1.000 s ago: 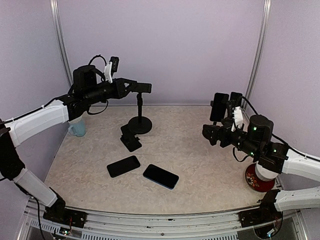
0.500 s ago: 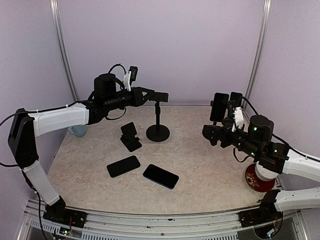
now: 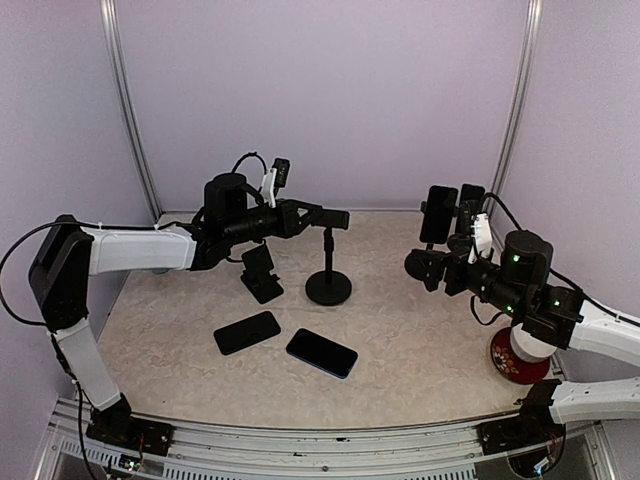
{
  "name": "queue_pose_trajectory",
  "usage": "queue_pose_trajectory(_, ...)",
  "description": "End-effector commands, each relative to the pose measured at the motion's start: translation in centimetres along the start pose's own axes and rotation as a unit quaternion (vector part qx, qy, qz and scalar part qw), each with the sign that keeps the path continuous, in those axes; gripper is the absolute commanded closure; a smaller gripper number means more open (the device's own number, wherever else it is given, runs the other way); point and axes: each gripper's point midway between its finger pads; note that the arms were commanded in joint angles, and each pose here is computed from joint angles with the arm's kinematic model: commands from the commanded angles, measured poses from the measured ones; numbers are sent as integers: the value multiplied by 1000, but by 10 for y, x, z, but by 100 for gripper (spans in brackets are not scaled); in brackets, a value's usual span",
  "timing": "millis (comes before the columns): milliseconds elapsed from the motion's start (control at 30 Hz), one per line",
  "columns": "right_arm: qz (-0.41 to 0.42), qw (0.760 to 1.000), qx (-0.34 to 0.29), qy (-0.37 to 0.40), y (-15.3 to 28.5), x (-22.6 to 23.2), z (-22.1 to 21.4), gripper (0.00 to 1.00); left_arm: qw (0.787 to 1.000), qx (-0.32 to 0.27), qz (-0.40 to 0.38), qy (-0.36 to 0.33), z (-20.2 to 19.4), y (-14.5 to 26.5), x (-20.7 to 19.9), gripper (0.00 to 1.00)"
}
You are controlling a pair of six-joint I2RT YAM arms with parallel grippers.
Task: Place the phone on the phone stand
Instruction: Place the phone stand at the center of the board.
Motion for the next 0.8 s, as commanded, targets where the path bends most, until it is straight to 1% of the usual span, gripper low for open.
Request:
queue_pose_trajectory(0, -9, 1000, -9, -5, 2, -6, 3, 0, 996, -74, -38, -27, 38, 9, -24, 87)
queue_pose_trajectory(100, -10, 1000, -7, -6, 1, -6, 1, 0, 996, -72, -35, -25, 33, 12, -23, 79)
queue_pose_trajectory(300, -11, 1000, -5, -7, -2, -6, -1, 0, 997, -69, -38, -24, 29, 17, -25, 69)
queue_pose_trajectory(333, -11, 1000, -6, -8, -2, -6, -1, 0, 997, -69, -38, -24, 29, 18, -25, 64)
queue_pose_trajectory(400, -11, 1000, -5, -9, -3, -6, -3, 0, 997, -68, -34, -23, 27, 22, -25, 51)
queue_pose_trajectory(533, -11, 1000, -2, -8, -6, -6, -5, 0, 997, -72, -21, -26, 28, 31, -25, 30)
queue_pose_trajectory(600, -10, 1000, 1, -8, -9, -6, -6, 0, 997, -76, -11, -27, 30, 38, -24, 22)
queue_pose_trajectory(733, -8, 1000, 4, -8, -13, -4, -8, 0, 996, -85, 26, -27, 33, 56, -17, 2)
queue_pose_trajectory(767, -7, 1000, 6, -8, -14, -4, -9, 0, 995, -86, 36, -26, 33, 61, -16, 1)
Point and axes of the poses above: each gripper's point midway between its finger pads, its own y axis back along the fingers, its own x axis along the line the jaws close on, z = x × y, and after that the axes turned 6 degrees about -y, right-handed
